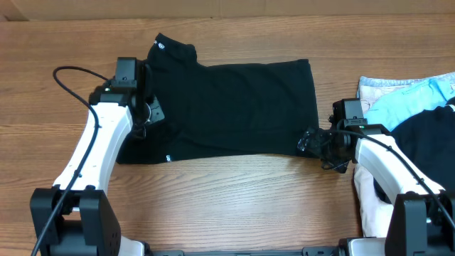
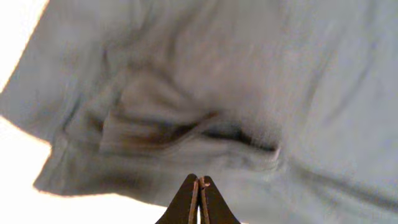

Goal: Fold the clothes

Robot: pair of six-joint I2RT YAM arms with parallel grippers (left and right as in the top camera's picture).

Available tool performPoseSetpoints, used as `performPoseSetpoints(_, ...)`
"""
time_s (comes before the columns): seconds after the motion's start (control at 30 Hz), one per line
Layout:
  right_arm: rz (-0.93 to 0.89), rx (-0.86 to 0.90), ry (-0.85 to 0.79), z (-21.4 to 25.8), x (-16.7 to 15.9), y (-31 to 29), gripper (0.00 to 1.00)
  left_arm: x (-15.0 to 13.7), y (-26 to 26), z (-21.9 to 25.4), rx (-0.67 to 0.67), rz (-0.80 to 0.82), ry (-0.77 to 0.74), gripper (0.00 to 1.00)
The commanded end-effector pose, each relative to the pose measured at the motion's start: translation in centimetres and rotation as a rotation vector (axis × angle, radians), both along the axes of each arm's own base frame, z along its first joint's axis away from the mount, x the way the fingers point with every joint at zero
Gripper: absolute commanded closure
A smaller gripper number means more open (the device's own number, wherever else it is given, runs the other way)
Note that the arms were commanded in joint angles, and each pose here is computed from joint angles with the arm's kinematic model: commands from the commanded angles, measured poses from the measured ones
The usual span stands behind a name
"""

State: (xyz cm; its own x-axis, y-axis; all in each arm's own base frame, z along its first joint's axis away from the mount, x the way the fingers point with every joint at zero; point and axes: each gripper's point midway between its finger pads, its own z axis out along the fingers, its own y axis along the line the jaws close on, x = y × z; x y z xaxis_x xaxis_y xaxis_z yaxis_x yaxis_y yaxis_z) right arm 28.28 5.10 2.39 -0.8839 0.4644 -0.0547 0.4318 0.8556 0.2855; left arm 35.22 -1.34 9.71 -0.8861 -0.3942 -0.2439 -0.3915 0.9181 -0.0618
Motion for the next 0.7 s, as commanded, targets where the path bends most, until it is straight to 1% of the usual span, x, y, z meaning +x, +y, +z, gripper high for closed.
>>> performPoseSetpoints(0.0,0.006,-0.013,-0.006,0.0,0.3,-0.2,0.00,-2.1,-0.8,-1.5,0.013,-0.044,0.084,0.95)
performPoseSetpoints(0.07,0.006,-0.013,-0.007,0.0,0.3,-0.2,0.00,-3.5,-0.6,-3.1,0.029,-0.033,0.124,0.96)
performPoseSetpoints(0.17,0.007,-0.013,-0.005,0.0,0.3,-0.2,0.00,-5.0,0.3,-5.8,0.056,0.053,0.143,0.96)
performPoseSetpoints(0.23,0.006,-0.013,-0.002,0.0,0.2,-0.2,0.00,-5.3,1.0,-7.1,0.070,0.103,0.127,0.96)
performPoseSetpoints(0.3,0.006,-0.013,-0.002,0.0,0.2,-0.2,0.00,-4.9,1.5,-8.0,0.069,0.127,0.092,0.96)
performPoseSetpoints(0.47,0.006,-0.012,-0.005,0.0,0.3,-0.2,0.00,-1.6,2.6,-7.6,0.073,0.163,-0.063,0.96)
performPoseSetpoints(0.57,0.006,-0.012,-0.005,0.0,0.3,-0.2,0.00,1.4,2.5,-6.5,0.056,0.162,-0.190,0.96)
performPoseSetpoints(0.67,0.006,-0.012,-0.005,0.0,0.3,-0.2,0.00,4.4,2.2,-4.4,0.043,0.124,-0.309,0.96)
